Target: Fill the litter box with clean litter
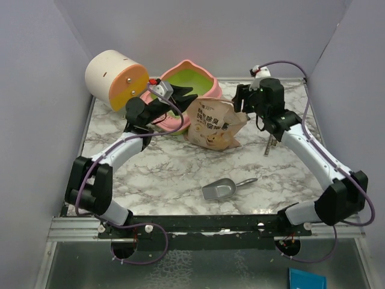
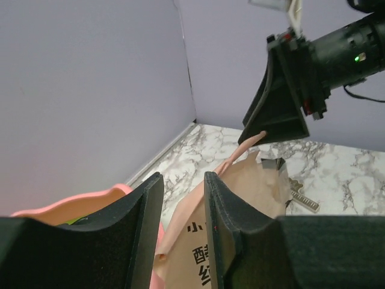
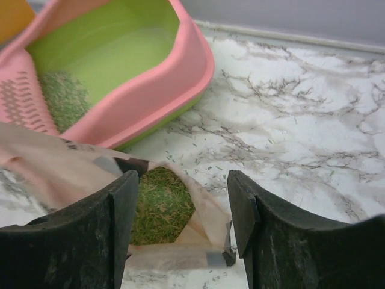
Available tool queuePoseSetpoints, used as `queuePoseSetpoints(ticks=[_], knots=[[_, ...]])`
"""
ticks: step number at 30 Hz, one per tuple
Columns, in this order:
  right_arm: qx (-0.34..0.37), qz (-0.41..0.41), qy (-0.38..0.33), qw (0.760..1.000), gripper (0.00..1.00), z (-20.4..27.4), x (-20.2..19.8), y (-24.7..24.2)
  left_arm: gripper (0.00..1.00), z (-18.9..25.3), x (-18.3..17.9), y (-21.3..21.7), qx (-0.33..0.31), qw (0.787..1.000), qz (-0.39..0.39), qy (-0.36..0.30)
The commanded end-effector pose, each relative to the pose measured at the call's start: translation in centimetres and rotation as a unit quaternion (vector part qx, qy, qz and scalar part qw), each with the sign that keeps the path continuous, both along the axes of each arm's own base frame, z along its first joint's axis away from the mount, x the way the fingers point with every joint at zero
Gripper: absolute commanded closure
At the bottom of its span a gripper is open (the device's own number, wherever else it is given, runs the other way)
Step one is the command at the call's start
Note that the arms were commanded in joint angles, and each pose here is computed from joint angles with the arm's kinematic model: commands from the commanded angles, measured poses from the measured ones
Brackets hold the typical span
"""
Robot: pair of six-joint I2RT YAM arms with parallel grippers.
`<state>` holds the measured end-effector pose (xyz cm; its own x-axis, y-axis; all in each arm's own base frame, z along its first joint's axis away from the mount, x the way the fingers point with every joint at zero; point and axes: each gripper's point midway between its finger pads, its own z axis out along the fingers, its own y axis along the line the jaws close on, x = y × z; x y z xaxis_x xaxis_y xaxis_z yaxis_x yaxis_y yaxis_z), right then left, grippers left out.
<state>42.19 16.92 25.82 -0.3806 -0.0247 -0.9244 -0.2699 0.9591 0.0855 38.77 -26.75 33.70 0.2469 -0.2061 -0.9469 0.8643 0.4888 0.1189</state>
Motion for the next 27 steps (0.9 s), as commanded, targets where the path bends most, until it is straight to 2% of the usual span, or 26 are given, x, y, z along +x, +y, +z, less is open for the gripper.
queuePoseSetpoints(ticks=[1,3,5,9,11,13,15,18,23,27], knots=[[0.041,-0.013,-0.064,0.997,0.40,7.5,-3.6,-1.8,0.63,2.0,-2.2,1.5,0.005,0.999,0.021,0.024],[0.065,-0.022,-0.059,0.996,0.43,7.7,-5.9,-2.6,0.63,1.0,-3.7,1.7,0.014,0.997,0.012,0.075],[0.132,-0.054,-0.038,0.989,0.46,7.5,-8.7,-3.5,0.63,-1.2,-5.7,1.7,0.029,0.986,-0.012,0.163],[0.212,0.025,-0.011,0.977,0.48,4.7,-14.7,-1.7,0.78,-7.2,-10.1,1.0,0.076,0.951,-0.079,0.290],[0.215,0.040,0.042,0.975,0.55,1.7,-17.1,-1.5,0.86,-10.9,-11.7,0.3,0.112,0.928,-0.079,0.346],[0.202,0.036,0.097,0.974,0.56,-1.7,-18.9,-1.9,0.80,-14.0,-13.4,-1.0,0.154,0.906,-0.086,0.385],[0.193,0.023,0.132,0.972,0.54,-4.1,-20.3,-2.6,0.73,-16.0,-14.6,-2.3,0.193,0.889,-0.088,0.405],[0.197,-0.004,0.145,0.969,0.50,-5.7,-21.7,-3.6,0.64,-18.4,-15.3,-3.0,0.243,0.873,-0.082,0.415],[0.210,-0.011,0.134,0.968,0.47,-5.6,-22.7,-4.3,0.63,-21.2,-16.8,-3.7,0.301,0.849,-0.098,0.423],[0.209,-0.010,0.156,0.965,0.47,-6.3,-23.0,-4.0,0.63,-23.0,-18.7,-4.8,0.334,0.836,-0.113,0.420]])
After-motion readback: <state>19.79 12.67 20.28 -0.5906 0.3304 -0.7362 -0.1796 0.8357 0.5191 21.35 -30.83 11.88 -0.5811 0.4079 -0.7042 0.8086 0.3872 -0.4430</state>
